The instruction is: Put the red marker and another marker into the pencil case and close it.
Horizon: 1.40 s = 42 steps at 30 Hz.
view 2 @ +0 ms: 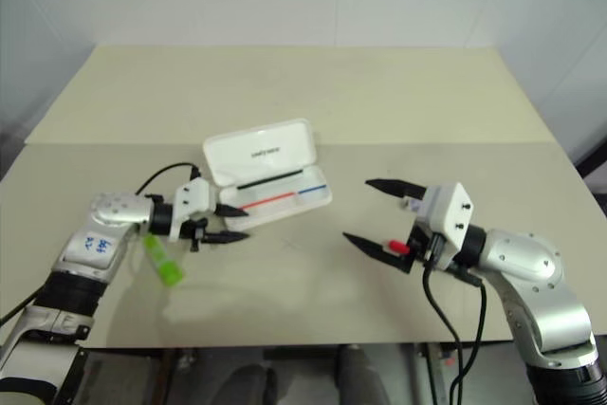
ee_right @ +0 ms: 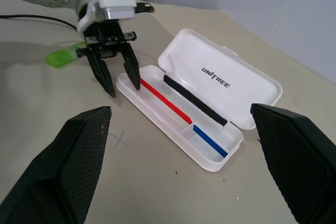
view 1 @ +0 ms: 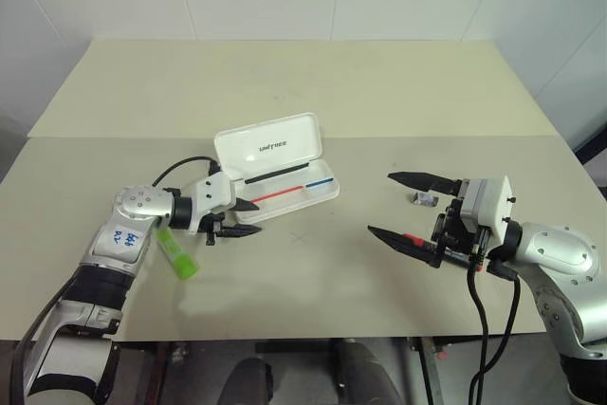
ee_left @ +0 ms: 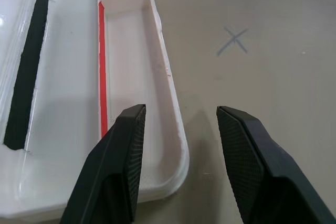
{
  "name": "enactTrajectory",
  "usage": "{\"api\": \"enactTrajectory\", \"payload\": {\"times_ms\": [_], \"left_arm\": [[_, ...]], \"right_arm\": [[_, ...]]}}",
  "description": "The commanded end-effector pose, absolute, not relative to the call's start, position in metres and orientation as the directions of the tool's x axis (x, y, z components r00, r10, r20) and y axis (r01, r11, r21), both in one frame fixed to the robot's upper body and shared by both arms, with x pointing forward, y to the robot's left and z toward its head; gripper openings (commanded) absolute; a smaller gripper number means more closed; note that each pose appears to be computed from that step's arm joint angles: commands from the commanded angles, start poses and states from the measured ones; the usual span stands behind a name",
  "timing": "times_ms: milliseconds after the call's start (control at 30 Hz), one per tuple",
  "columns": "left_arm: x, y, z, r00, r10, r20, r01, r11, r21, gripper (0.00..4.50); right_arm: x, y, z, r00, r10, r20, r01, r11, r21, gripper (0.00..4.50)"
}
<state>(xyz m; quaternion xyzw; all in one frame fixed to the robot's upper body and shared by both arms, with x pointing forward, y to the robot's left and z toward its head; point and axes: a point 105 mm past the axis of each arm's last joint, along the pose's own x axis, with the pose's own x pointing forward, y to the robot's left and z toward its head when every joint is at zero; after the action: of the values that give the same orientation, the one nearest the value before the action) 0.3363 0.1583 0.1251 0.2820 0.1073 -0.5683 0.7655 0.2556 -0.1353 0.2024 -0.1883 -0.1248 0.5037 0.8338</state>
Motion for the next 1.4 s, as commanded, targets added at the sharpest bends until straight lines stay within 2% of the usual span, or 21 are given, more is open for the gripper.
{"api": "enactTrajectory", "payload": {"times_ms": [33,400,500,667,867,1100,1400], "left_arm": [[0.336,0.159,0.127,0.318,-0.797,-0.514,0.931,0.162,0.326,2.18],[0.329,0.143,0.138,0.248,-0.759,-0.602,0.951,0.074,0.299,2.18],[0.328,0.143,0.137,0.242,-0.74,-0.627,0.954,0.062,0.295,1.61],[0.327,0.141,0.138,0.242,-0.715,-0.655,0.95,0.037,0.311,0.05],[0.325,0.141,0.135,0.227,-0.683,-0.694,0.95,-0.003,0.314,0.02],[0.319,0.122,0.147,0.205,-0.753,-0.626,0.939,-0.029,0.343,0.02],[0.288,0.11,0.143,0.122,-0.767,-0.63,0.946,-0.102,0.308,0.02]], "right_arm": [[0.25,-0.133,0.214,0.446,0.894,0.043,-0.774,0.41,-0.482,4.5],[0.253,-0.129,0.227,0.434,0.898,0.066,-0.75,0.401,-0.526,4.5],[0.254,-0.129,0.228,0.435,0.898,0.071,-0.745,0.403,-0.532,4.5],[0.254,-0.128,0.231,0.436,0.897,0.076,-0.739,0.405,-0.539,4.5],[0.254,-0.127,0.235,0.436,0.896,0.082,-0.732,0.406,-0.547,4.5],[0.256,-0.129,0.235,0.439,0.895,0.075,-0.734,0.405,-0.545,4.5],[0.257,-0.132,0.234,0.437,0.897,0.061,-0.743,0.398,-0.538,4.5]]}}
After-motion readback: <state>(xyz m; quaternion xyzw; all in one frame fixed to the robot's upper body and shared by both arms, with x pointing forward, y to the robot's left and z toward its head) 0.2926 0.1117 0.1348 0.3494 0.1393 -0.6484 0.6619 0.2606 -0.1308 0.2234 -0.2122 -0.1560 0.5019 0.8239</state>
